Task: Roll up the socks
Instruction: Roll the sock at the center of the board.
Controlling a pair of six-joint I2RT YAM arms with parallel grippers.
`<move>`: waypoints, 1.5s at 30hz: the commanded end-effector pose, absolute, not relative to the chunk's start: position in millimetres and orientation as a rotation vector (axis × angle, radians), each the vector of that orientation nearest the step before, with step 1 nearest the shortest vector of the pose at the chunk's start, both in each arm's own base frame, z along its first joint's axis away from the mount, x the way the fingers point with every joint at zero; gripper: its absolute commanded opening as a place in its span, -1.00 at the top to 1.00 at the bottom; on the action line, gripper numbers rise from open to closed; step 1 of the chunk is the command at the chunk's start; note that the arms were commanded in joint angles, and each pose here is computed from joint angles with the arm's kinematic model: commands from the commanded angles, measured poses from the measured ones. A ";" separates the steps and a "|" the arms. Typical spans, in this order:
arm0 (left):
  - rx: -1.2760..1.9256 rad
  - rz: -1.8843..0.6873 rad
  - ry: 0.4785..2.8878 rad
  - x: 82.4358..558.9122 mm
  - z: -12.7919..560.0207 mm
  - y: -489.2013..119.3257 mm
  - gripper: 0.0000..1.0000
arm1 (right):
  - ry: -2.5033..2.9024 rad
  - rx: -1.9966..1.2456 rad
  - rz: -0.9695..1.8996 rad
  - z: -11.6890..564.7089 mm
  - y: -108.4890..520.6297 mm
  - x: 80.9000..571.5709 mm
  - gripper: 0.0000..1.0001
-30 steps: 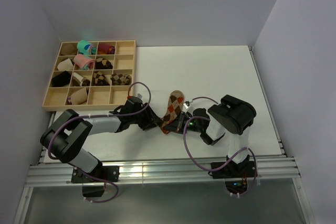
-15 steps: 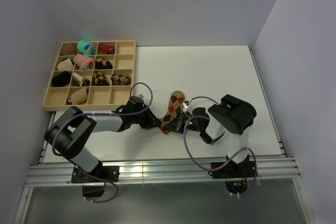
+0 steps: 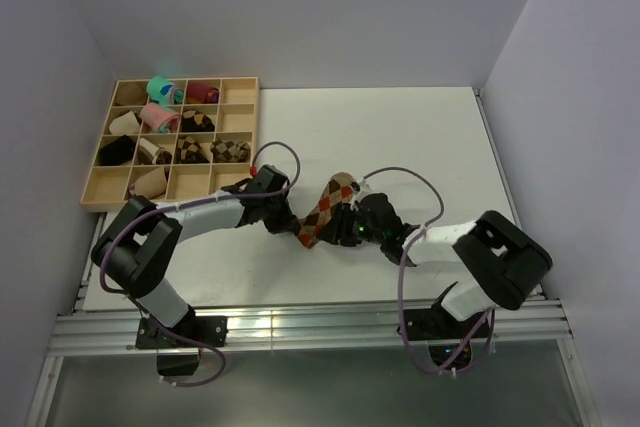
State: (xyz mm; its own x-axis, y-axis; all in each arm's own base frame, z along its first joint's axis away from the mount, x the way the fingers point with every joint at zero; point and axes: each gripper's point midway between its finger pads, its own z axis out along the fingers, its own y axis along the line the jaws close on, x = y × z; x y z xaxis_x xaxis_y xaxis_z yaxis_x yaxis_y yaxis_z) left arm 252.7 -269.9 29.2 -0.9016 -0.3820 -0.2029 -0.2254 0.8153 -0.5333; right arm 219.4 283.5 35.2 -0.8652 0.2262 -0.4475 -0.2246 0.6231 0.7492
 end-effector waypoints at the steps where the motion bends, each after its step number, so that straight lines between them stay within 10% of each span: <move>1: -0.371 -0.379 2.789 250.8 14.2 -231.8 0.99 | 2.295 -0.126 0.859 49.1 269.3 232.7 0.11; 17: -0.189 -0.240 2.930 254.9 10.4 -235.2 0.99 | 1.985 -0.593 0.415 89.9 346.6 231.4 0.06; 39: -0.139 -0.282 2.977 252.2 5.8 -240.1 0.99 | 2.142 -0.720 0.136 -9.5 327.3 219.2 0.11; 45: -0.133 -0.307 2.985 249.9 5.0 -242.0 0.99 | 2.209 -0.707 0.067 -30.7 309.3 213.4 0.71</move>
